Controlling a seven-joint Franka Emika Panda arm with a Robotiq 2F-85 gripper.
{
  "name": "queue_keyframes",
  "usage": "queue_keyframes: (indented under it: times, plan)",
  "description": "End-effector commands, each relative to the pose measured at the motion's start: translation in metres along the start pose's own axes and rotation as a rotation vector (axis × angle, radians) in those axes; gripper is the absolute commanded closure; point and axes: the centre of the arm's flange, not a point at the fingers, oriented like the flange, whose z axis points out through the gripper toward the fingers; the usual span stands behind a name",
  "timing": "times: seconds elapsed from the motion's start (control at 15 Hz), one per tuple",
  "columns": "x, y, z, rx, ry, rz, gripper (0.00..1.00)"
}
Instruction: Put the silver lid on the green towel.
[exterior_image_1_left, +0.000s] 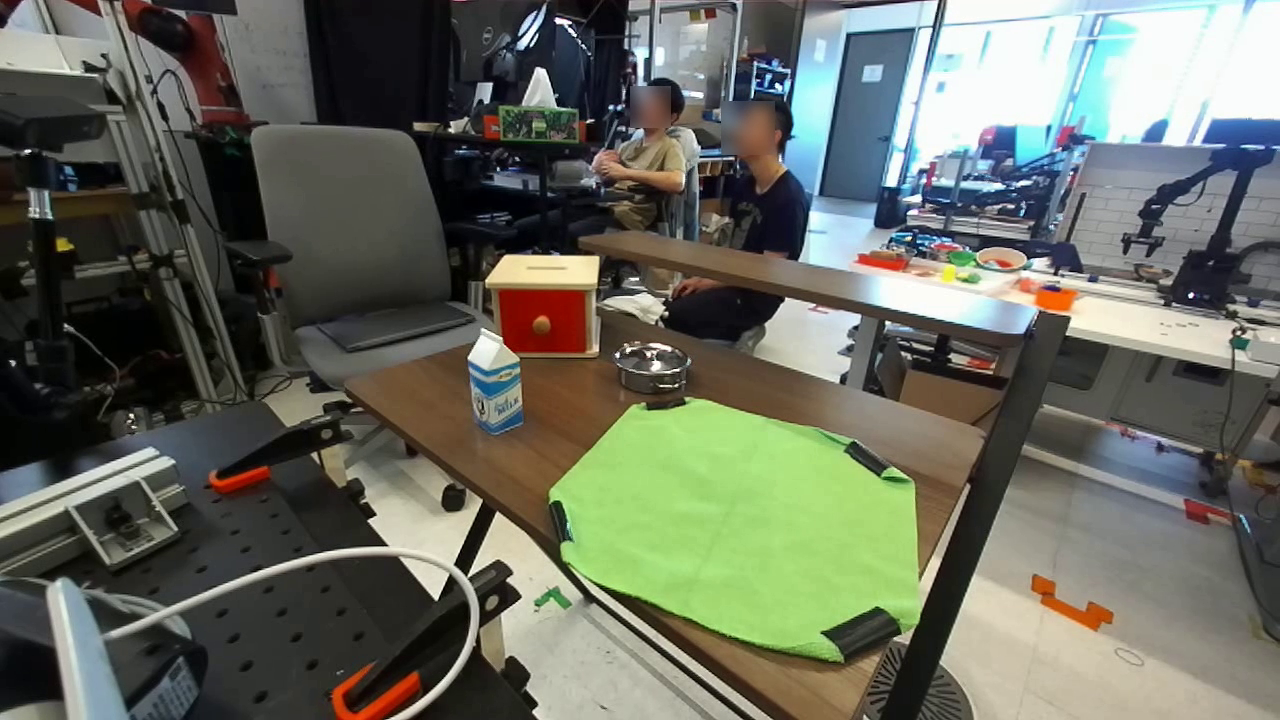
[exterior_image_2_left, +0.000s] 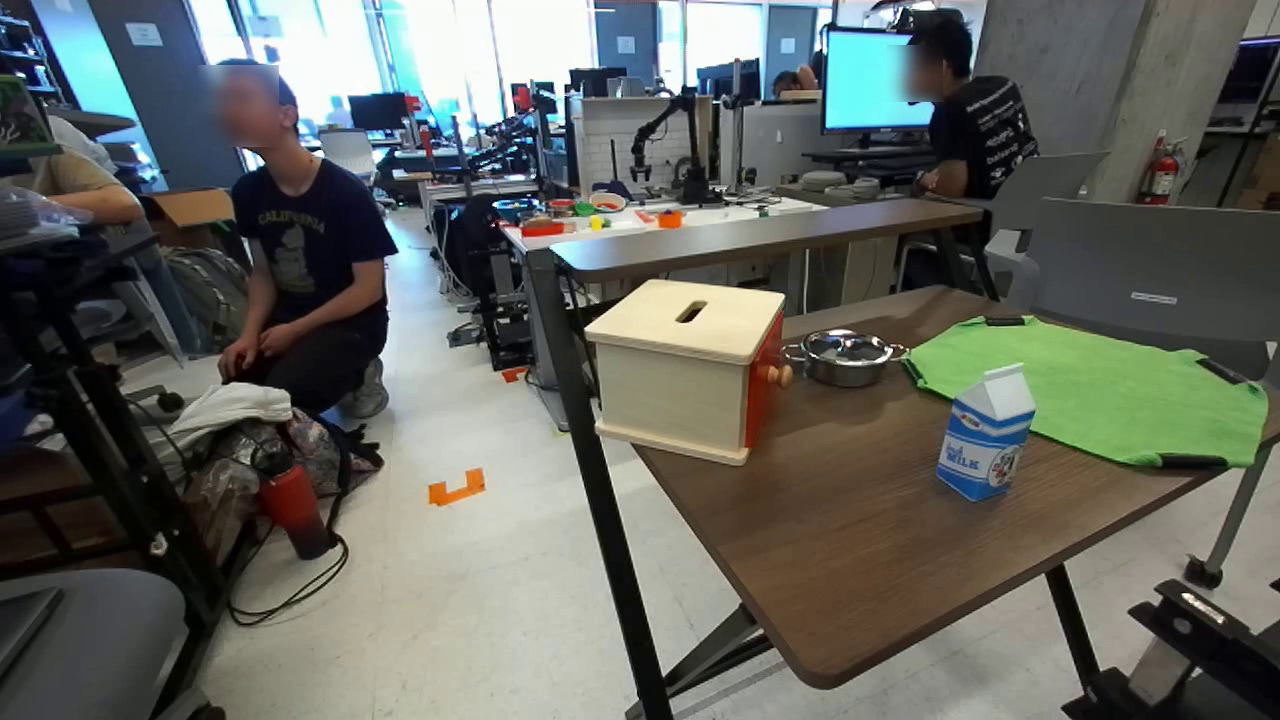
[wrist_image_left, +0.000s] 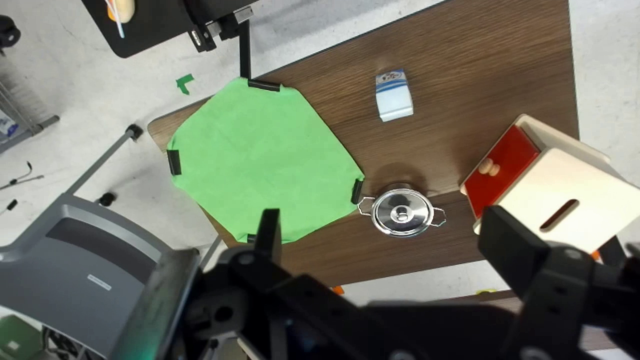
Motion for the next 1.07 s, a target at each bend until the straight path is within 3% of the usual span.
queue_keyframes:
  times: [0.0,0.27,0.4,0.8,1.0]
  plan:
    - [0.046,-0.027,0.025,0.014,-0.085,0.058,0.0]
    - [0.092,-0.048,0.07,0.02,-0.194,0.013,0.0]
    - [0.116,-0.059,0.096,-0.006,-0.188,0.038,0.0]
    - [0.163,-0.08,0.152,-0.089,-0.075,0.27,0.0]
    - [0.186,-0.084,0.18,-0.099,-0.133,0.246,0.0]
